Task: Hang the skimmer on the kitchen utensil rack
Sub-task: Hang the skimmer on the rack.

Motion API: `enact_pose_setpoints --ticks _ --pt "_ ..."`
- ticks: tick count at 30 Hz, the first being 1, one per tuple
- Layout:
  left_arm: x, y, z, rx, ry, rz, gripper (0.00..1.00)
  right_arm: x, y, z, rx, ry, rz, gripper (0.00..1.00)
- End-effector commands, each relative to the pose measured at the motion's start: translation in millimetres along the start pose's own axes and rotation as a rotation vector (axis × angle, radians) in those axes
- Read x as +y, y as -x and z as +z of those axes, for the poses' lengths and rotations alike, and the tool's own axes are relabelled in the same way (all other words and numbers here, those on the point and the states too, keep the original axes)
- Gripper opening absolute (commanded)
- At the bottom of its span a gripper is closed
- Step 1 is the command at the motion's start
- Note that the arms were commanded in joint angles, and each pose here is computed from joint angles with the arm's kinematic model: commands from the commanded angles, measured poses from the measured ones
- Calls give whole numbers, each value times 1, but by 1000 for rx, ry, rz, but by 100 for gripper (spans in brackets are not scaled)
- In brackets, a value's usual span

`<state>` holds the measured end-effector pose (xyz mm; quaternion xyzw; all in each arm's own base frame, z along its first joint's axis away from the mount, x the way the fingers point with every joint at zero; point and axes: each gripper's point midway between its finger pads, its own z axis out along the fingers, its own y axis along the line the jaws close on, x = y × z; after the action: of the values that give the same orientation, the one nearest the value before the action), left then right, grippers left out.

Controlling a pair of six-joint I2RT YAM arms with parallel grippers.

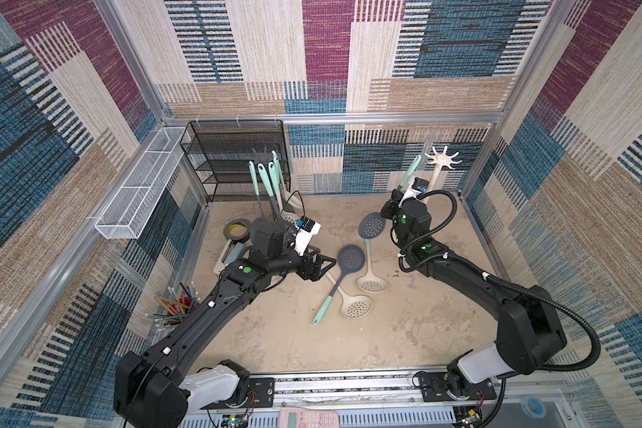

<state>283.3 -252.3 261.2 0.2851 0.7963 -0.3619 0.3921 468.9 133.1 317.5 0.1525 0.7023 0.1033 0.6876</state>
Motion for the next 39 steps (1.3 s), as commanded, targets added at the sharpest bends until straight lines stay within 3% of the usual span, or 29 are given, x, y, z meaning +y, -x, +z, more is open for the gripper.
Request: enact_pose_setpoints --ticks 1,39 --pt "-1 6 1 -28 -12 16 82 1 24 5 -95 -22 61 0" --pt "-8 1 8 -11 -78 17 82 -17 6 37 25 -54 86 0"
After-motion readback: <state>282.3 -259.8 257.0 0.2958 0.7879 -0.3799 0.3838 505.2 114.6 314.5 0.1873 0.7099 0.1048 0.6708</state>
